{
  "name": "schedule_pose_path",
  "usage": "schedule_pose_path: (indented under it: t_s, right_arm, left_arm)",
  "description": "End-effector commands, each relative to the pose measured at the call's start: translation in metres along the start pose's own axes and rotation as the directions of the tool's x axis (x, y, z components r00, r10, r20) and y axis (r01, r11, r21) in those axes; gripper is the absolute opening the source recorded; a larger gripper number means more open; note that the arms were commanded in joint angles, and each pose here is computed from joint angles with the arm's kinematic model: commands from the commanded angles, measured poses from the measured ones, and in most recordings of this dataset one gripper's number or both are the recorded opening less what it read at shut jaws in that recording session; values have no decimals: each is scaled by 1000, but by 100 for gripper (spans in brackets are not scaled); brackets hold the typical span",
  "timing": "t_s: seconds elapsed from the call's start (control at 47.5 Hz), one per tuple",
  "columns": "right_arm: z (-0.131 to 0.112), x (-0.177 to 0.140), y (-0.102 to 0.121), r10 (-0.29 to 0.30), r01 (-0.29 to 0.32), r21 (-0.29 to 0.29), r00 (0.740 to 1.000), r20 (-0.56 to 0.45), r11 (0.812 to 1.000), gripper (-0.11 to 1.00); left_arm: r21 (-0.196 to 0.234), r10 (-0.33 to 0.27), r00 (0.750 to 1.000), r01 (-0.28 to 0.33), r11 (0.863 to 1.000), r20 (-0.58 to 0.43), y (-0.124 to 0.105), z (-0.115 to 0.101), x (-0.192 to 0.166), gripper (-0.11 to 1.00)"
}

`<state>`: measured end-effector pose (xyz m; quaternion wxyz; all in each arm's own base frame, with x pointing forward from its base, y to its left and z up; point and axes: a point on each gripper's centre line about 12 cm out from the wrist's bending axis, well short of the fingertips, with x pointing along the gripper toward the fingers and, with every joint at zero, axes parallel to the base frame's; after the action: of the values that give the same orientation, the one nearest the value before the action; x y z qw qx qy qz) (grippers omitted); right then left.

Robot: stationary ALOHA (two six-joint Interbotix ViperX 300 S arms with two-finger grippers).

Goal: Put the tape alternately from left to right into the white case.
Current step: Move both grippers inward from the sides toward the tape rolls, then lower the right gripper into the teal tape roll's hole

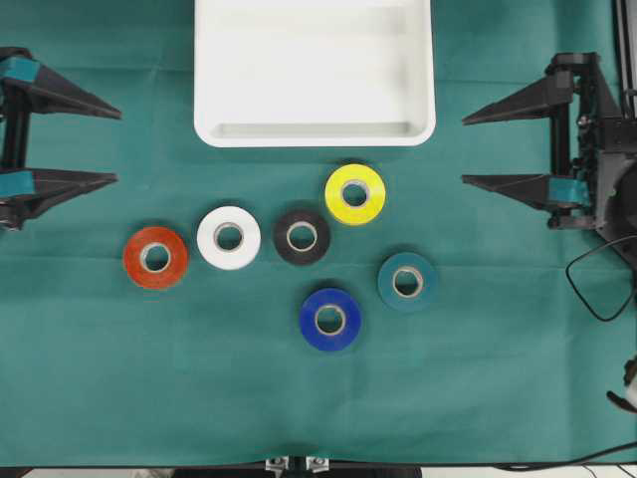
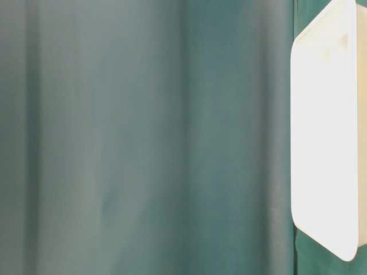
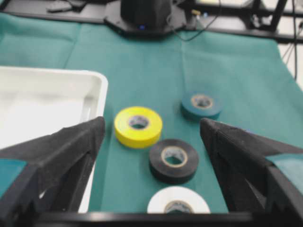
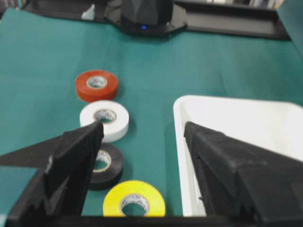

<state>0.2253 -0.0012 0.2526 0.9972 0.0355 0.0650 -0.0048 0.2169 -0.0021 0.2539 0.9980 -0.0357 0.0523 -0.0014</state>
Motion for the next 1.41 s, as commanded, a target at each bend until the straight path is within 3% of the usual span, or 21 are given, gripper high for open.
schedule_pose_path:
  t_s: [0.0, 0.295, 0.61, 0.905, 1.389]
  right_arm:
    - [7, 8, 0, -3, 3, 4, 1000, -4, 1000, 79]
    - [-2, 32, -1, -12, 13, 5, 992, -125, 1000, 79]
    - [-15, 51, -2, -21, 27, 22, 969, -245, 999, 79]
    - [-27, 64, -3, -27, 42, 37, 942, -334, 998, 79]
    - [-29, 65, 5, -3, 28, 66, 939, -343, 997, 79]
  left_arm:
    - [-6, -1, 1000, 1, 1000, -19, -1, 2, 9, 60]
    - [-6, 6, 988, -7, 1000, -156, 0, -11, 26, 60]
    - [-6, 14, 952, -16, 1000, -306, 0, -22, 39, 60]
    - [-47, 21, 907, -44, 998, -420, 1, -40, 49, 59]
    - [-46, 22, 895, -47, 998, -446, 1, -43, 53, 59]
